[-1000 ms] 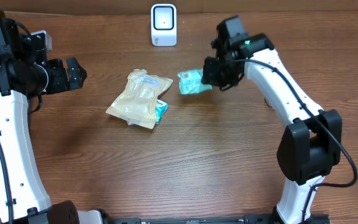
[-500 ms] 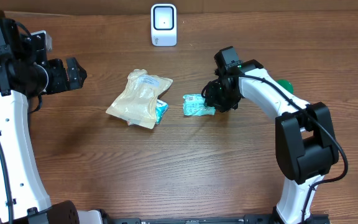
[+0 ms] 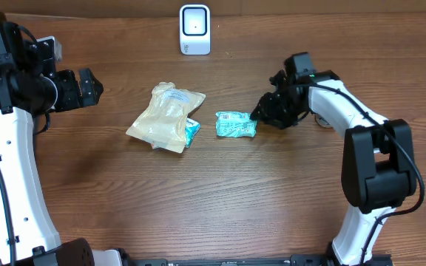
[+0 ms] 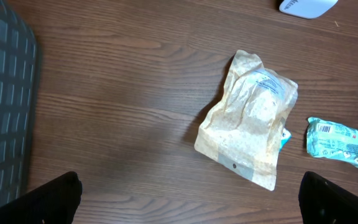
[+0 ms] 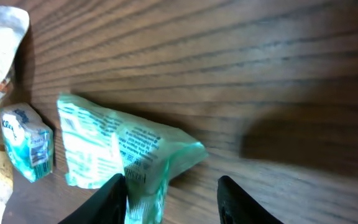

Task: Scan the item barcode
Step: 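Lift the teal pack and turn it with the right gripper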

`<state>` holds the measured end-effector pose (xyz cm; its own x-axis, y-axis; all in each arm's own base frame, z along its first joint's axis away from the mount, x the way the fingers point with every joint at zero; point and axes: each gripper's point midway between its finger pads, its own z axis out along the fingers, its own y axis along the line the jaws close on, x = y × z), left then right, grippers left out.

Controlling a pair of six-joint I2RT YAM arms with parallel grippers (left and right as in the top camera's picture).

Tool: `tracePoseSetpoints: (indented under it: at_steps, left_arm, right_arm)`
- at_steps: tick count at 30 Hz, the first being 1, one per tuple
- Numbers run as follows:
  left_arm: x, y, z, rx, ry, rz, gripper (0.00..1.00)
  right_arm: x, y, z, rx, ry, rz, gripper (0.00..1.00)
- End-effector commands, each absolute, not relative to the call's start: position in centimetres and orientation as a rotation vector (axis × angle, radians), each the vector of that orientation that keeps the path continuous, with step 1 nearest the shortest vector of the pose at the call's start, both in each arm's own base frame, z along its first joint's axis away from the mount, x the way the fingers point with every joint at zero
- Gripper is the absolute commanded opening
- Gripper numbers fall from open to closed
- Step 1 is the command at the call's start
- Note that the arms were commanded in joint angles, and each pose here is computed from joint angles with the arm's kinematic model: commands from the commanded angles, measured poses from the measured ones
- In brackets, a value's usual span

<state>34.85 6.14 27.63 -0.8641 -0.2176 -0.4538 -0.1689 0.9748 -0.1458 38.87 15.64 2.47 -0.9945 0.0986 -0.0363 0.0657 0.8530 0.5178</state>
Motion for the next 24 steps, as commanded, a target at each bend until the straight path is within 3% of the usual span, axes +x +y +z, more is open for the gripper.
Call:
tracePoseSetpoints:
  at_steps: [1,5,15,24]
  left_arm:
    - [35.0,6.0,27.6,-0.241,2.64,-0.142,1.0]
    - [35.0,6.0,27.6,-0.241,2.64,-0.142,0.99]
    - [35.0,6.0,27.6,-0.241,2.64,-0.142,1.0]
    - [35.0,6.0,27.6,-0.241,2.64,-0.142,1.0]
  right_arm:
    - [37.3,17.2,1.9,0.071,2.959,0.97,0.44]
    - [36.8,18.2,0.9,0.064,2.928,1.085,0.41]
    - [37.4,19.2,1.8,0.035,2.869,1.204,0.05]
    - [38.4,20.7,10.9,-0.112,2.651,1.336,0.04]
